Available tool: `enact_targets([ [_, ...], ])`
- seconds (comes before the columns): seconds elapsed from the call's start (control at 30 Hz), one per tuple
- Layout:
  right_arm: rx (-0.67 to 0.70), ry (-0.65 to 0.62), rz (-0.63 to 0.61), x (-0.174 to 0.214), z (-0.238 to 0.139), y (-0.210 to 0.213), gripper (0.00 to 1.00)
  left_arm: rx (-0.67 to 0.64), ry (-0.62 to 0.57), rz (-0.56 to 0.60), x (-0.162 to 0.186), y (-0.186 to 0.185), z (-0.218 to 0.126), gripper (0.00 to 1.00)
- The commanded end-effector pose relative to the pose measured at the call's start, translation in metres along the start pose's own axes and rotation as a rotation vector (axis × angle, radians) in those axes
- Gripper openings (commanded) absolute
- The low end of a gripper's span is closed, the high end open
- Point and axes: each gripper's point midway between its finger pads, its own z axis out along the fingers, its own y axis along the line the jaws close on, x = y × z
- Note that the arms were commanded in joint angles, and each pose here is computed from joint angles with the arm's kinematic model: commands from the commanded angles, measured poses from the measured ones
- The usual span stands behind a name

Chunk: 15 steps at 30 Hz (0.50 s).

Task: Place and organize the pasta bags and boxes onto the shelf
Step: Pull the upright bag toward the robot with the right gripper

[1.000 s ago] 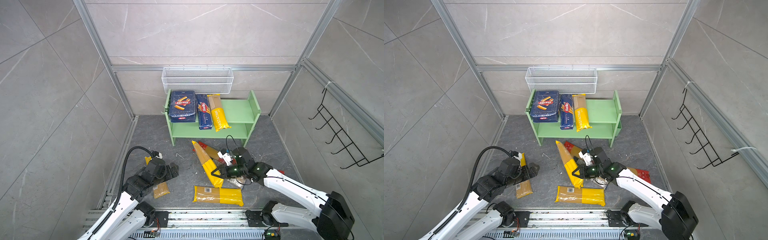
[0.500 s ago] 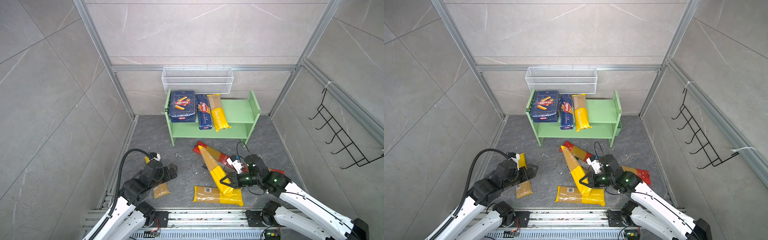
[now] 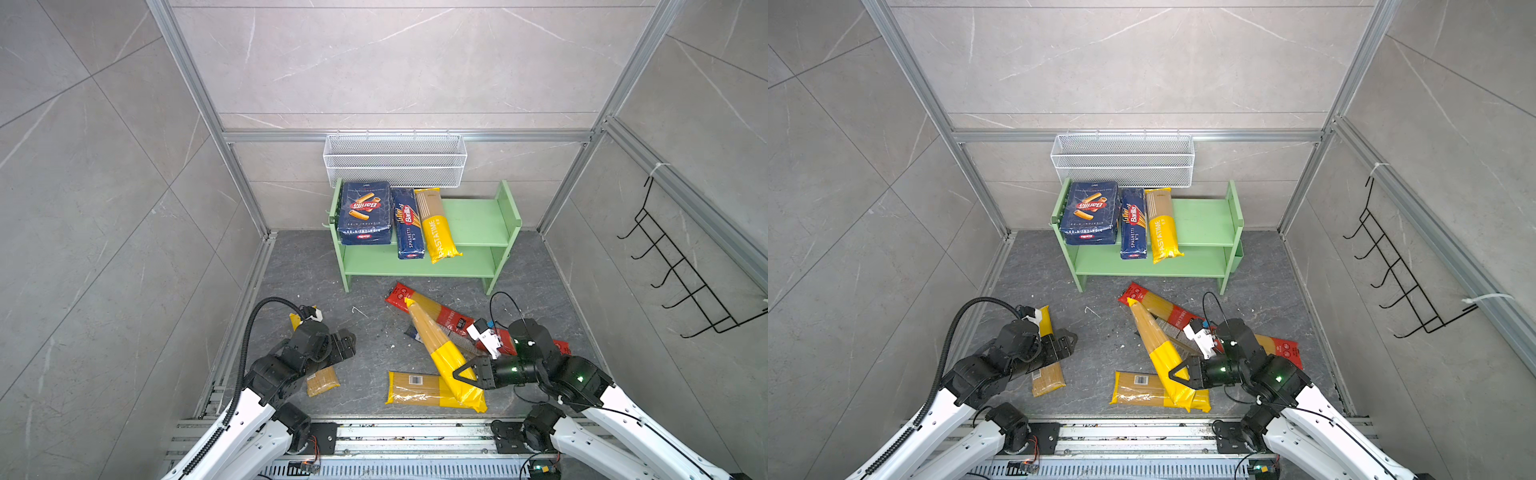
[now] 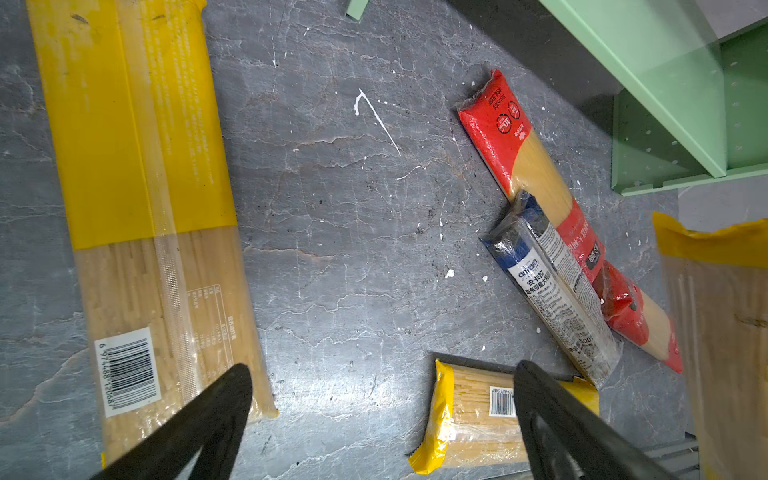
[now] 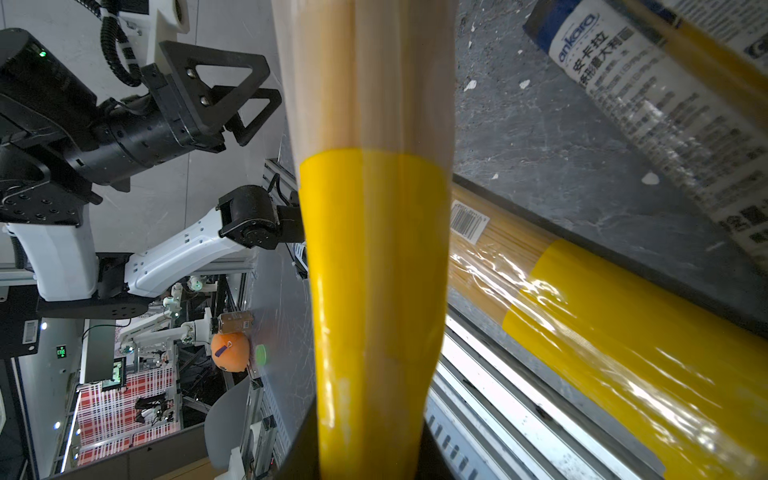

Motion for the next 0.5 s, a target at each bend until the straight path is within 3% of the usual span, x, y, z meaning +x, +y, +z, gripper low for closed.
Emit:
enact_targets([
  [0.0, -0.144, -0.113, -0.177, -0.021, -0.031, 0.056, 0.0, 0.007, -0.032, -0.003, -0.011, -0.006, -0.002, 1.0],
  [0.47, -0.224, -0.155, -0.233, -0.025, -0.069, 0.102, 0.0, 0.006, -0.033, 0.004, -0.016, -0.012, 0.0, 1.0],
])
